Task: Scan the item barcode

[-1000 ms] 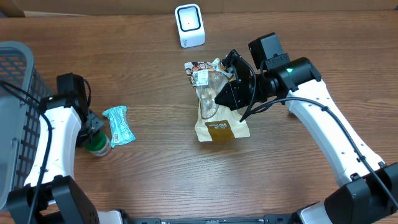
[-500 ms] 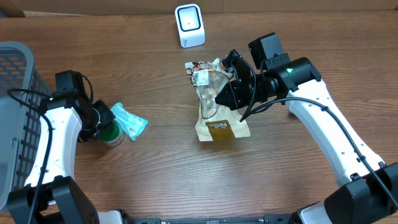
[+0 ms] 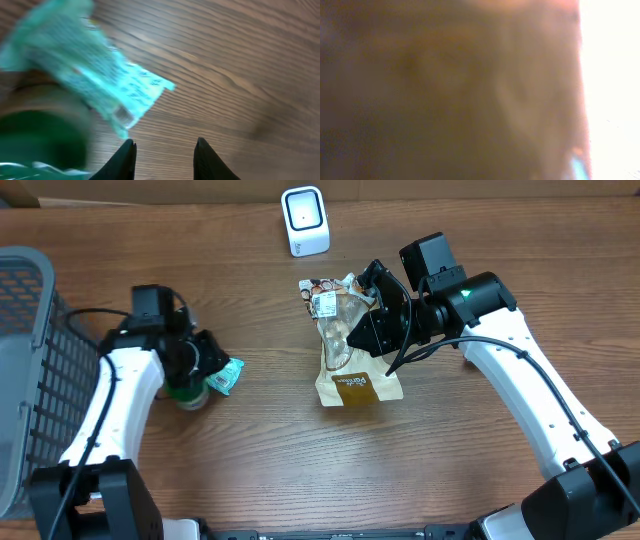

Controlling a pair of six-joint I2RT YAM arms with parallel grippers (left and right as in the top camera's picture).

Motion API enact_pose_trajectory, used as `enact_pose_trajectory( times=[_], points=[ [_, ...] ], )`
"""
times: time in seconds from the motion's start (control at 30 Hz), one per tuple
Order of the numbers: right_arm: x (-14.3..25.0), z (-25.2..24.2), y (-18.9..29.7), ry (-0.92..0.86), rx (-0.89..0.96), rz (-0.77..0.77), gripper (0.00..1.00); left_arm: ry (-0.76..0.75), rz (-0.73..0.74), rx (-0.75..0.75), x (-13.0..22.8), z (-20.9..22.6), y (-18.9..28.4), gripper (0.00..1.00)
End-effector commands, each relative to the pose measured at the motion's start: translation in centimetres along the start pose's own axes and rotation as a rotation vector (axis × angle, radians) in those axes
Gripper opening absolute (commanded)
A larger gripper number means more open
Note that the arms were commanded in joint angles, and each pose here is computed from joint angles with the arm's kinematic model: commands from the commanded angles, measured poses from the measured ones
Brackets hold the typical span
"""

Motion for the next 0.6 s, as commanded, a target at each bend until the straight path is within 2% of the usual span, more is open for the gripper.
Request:
enact_pose_trajectory(
  times=[0.0, 0.17, 0.27, 0.43, 0.57],
  points=[
    [-0.2, 0.8, 1.1, 0.021, -0.014, -0.035, 0.04, -0.059, 0.010, 0.022, 0.2, -1.0, -0.8, 0.25],
    [-0.2, 0.8, 1.1, 0.022, -0.014, -0.035, 0.04, -0.048, -0.013, -0.013, -0.7, -0.4, 0.4, 0.24],
    [-0.2, 0.8, 1.1, 0.025, -0.014, -0.035, 0.04, -0.019, -0.019, -0.091, -1.5, 0.7, 2.3, 0.23],
    [-0.2, 0.8, 1.1, 0.025, -0.013, -0.036, 0.04, 0.174, -0.012, -0.370, -1.9, 4.6, 7.8, 0.25],
    [-0.3, 0.8, 1.1, 0.026, -0.014, -0.038, 0.04, 0.322, 0.024, -0.456, -0.8, 7.1, 9.7, 0.26]
  ],
)
Point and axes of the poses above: each gripper's point midway between its finger pads, its own y axis back along the fingers, its own z axis along the line the jaws close on, x = y × z, the point moved 7 cm from there along y, back along the fingers, and after that the axes turned 15 degrees about -y, right-handed, at the moved point
